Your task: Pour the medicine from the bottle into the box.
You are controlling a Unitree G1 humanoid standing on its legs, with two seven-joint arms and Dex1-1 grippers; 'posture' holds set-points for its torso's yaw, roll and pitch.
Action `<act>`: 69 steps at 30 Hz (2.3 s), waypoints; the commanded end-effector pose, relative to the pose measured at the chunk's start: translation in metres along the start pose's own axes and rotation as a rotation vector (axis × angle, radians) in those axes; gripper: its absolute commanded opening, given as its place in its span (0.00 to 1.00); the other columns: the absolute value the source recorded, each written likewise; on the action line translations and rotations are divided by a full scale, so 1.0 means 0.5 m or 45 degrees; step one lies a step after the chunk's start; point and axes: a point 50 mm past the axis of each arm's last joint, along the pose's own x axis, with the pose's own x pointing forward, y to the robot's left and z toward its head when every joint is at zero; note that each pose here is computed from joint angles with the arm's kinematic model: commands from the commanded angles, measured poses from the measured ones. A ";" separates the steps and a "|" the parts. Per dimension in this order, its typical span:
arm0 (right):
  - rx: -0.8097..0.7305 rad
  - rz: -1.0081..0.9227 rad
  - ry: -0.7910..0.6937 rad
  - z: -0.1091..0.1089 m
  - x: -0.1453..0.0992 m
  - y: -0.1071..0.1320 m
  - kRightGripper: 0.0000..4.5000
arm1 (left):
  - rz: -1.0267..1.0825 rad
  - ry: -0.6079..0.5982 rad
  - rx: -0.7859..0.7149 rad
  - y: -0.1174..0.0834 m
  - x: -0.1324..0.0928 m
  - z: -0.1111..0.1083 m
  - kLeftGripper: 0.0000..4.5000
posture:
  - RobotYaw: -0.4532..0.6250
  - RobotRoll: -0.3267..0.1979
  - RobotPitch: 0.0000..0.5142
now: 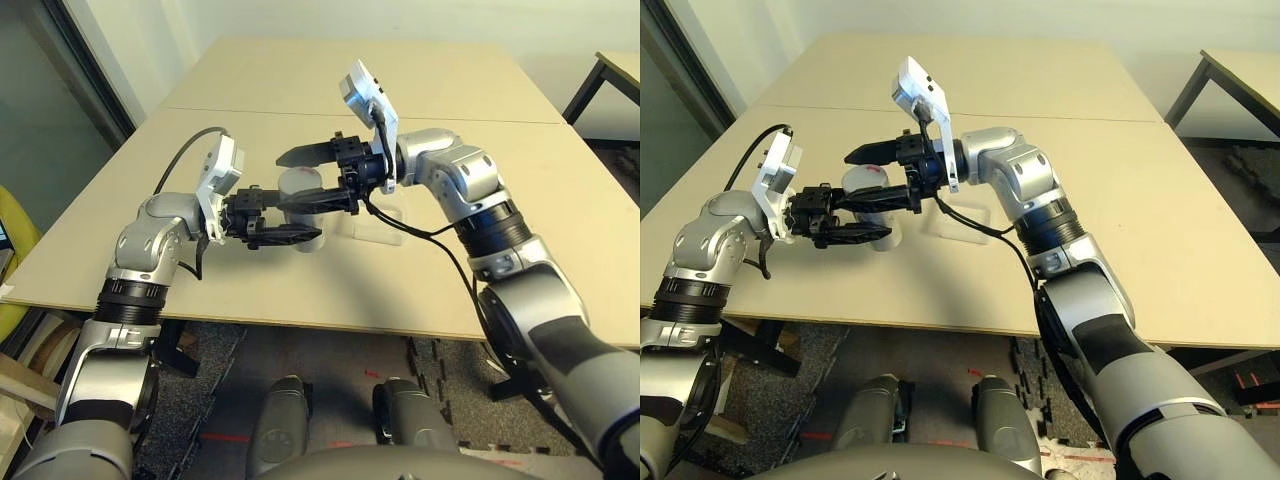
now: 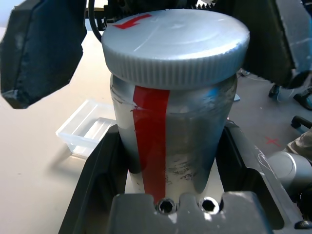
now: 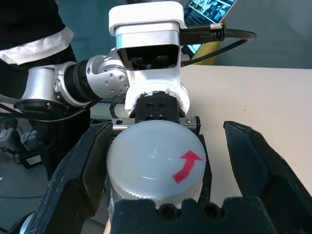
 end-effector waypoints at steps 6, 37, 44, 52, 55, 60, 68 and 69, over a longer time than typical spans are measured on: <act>0.002 -0.044 -0.016 0.004 -0.021 -0.005 1.00 | -0.010 0.002 0.010 -0.002 0.005 0.003 0.63 | 0.38 0.62 0.06; 0.040 -0.328 -0.072 0.012 -0.177 0.018 1.00 | -0.001 0.002 0.007 0.000 0.001 0.003 0.63 | 0.38 0.62 0.06; 0.006 -0.193 -0.108 0.038 -0.127 0.039 1.00 | -0.002 0.003 0.001 0.001 0.002 0.001 0.63 | 0.38 0.62 0.06; -0.020 -0.053 -0.096 0.042 -0.071 0.053 1.00 | 0.003 0.004 0.000 0.001 0.002 0.000 0.63 | 0.38 0.62 0.05; -0.034 -0.031 -0.079 0.039 -0.052 0.049 1.00 | 0.002 0.001 0.000 -0.001 0.004 -0.001 0.63 | 0.38 0.62 0.05; -0.059 -0.033 -0.044 0.035 -0.026 0.038 1.00 | 0.000 -0.003 0.000 -0.001 0.006 0.000 0.63 | 0.38 0.62 0.05; -0.115 -0.046 0.026 0.028 -0.005 0.021 1.00 | 0.002 -0.004 0.000 -0.001 0.005 -0.002 0.63 | 0.39 0.62 0.06; -0.121 -0.044 0.036 0.027 -0.003 0.020 1.00 | 0.001 -0.005 -0.001 -0.001 0.006 -0.002 0.63 | 0.39 0.62 0.06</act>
